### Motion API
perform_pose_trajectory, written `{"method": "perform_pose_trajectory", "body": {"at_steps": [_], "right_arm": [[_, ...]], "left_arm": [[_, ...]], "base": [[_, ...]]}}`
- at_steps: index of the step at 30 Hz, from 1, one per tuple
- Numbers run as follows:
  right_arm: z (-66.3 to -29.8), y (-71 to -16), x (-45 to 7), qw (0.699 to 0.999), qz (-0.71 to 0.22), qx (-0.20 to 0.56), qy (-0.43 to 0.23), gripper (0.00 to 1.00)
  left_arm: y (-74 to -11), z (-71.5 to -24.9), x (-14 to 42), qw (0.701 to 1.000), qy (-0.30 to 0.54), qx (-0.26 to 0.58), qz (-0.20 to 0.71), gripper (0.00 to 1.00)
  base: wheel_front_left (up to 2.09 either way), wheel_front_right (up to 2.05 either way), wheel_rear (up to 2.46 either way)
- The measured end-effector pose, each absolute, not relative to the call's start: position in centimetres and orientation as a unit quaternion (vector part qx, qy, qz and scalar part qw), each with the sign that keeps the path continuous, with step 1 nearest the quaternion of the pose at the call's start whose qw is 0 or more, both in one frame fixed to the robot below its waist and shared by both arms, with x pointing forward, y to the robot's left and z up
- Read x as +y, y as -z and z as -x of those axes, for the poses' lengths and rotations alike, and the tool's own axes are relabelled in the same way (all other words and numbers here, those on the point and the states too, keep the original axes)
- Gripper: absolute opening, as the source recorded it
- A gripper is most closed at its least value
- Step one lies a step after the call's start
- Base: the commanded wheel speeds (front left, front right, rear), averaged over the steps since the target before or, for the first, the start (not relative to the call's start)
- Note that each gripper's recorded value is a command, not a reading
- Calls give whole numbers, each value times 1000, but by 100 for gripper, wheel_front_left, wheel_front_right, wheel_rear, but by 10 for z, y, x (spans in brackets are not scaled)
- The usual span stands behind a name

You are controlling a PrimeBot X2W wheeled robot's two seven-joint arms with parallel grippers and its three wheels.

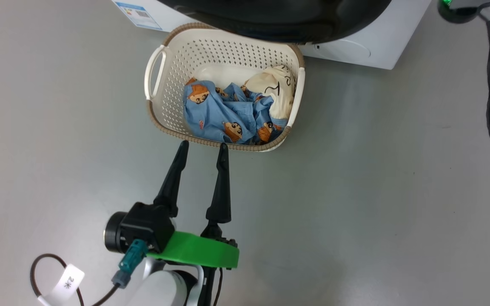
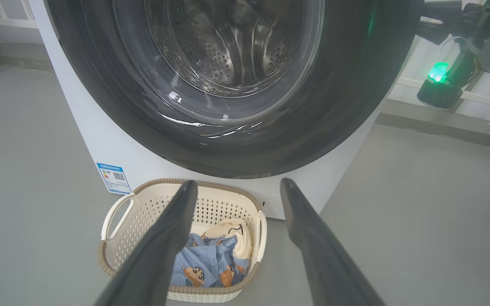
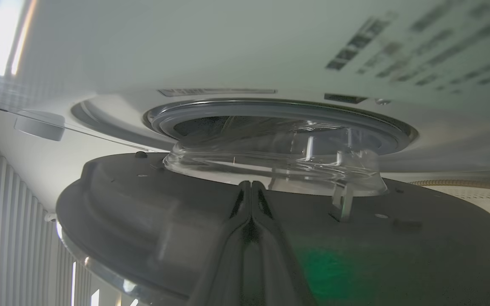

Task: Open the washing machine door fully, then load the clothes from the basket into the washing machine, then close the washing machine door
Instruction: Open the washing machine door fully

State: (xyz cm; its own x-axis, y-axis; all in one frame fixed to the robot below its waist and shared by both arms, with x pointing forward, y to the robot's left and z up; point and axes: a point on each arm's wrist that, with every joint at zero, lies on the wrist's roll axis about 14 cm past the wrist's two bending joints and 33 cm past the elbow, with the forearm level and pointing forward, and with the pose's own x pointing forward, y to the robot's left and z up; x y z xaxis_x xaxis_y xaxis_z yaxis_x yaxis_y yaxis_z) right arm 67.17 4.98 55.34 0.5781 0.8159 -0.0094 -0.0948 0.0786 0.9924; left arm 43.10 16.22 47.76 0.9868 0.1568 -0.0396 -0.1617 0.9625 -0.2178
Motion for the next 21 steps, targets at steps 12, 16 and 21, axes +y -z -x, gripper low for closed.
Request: {"method": "perform_pose_trajectory", "body": {"at_steps": [12, 16, 21], "right_arm": [[-644, -539, 64, 655, -569, 348, -355, 0], [-635, -536, 66, 655, -559, 359, -360, 0], [-624, -533, 69, 658, -543, 371, -368, 0]], "left_arm": [[-488, -429, 161, 991, -76, -2, 109, 100], [-491, -428, 160, 991, -74, -5, 110, 100], [-494, -427, 158, 991, -71, -10, 110, 100]], "base": [[0, 0, 0], [0, 0, 0], [0, 0, 0]]}}
